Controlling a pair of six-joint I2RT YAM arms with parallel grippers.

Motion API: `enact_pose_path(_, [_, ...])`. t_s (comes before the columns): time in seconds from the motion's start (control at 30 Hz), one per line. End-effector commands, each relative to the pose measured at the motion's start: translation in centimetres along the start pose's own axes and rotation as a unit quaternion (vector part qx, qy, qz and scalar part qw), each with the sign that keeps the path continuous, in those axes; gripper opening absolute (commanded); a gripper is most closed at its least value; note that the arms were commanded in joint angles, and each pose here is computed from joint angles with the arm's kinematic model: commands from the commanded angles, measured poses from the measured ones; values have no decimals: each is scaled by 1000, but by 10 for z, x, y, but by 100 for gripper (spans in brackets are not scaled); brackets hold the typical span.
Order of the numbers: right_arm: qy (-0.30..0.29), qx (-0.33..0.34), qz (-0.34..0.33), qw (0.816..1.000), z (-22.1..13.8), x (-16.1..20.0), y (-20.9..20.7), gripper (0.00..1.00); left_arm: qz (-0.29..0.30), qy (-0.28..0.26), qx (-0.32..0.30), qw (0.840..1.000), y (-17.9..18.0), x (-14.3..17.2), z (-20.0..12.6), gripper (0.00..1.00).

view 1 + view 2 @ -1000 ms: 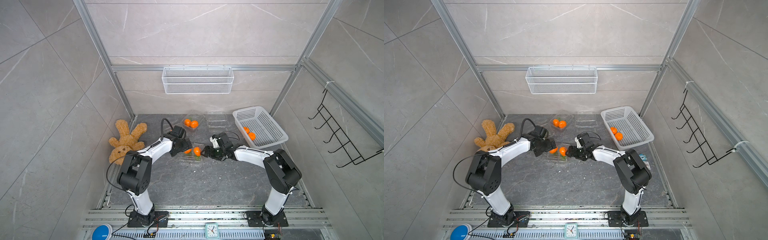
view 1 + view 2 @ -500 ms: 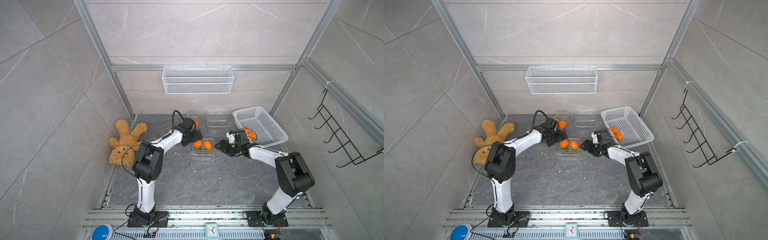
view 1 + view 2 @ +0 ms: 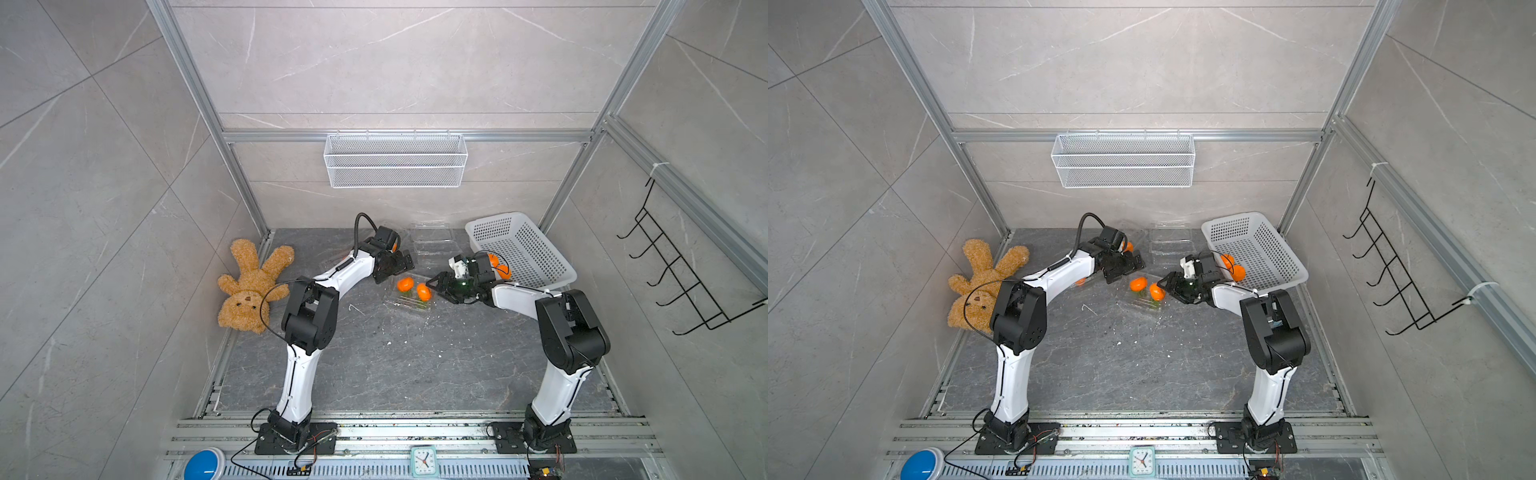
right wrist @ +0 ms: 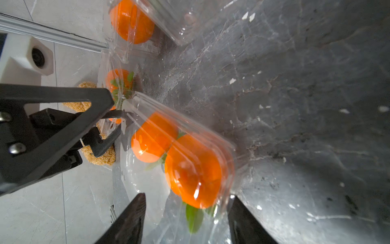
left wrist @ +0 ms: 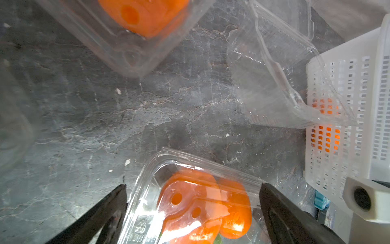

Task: Take oranges out of containers
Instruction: Move the packing box to the center of the board.

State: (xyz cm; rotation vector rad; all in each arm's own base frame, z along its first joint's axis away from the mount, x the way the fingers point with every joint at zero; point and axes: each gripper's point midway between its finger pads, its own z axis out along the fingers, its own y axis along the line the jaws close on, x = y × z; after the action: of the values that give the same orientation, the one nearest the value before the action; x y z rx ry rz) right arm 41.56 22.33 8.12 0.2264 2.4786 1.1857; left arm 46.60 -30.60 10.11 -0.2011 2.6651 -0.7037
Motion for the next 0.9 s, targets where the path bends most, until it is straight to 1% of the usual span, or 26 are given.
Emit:
enact_pose_path(0.0, [-3, -18, -6, 1000, -12, 10, 9, 63, 18, 16, 16, 1000, -15, 5, 2, 100])
enact_pose_path(0.13, [-12, -8, 20, 1000, -25, 14, -6, 63, 18, 21, 14, 1000, -14, 10, 3, 100])
enact_pose_path(0.2, [-21, -13, 33, 999, -32, 13, -11, 63, 19, 22, 11, 1000, -12, 11, 2, 100])
enact_pose_path(0.3, [-28, -32, 41, 998, -38, 10, -7, 63, 23, 22, 7, 999, -10, 12, 0, 100])
enact_pose_path(0.5, [-34, -83, 58, 994, -42, 8, 12, 62, 20, 23, 7, 1000, -7, 17, -3, 100])
enact_pose_path(0.67, [-34, -103, 74, 991, -39, 8, 13, 61, 18, 25, 7, 999, -7, 21, -4, 100])
enact_pose_path(0.87, [-35, -108, 84, 990, -36, 11, 8, 59, 20, 24, 11, 999, -10, 25, -7, 100])
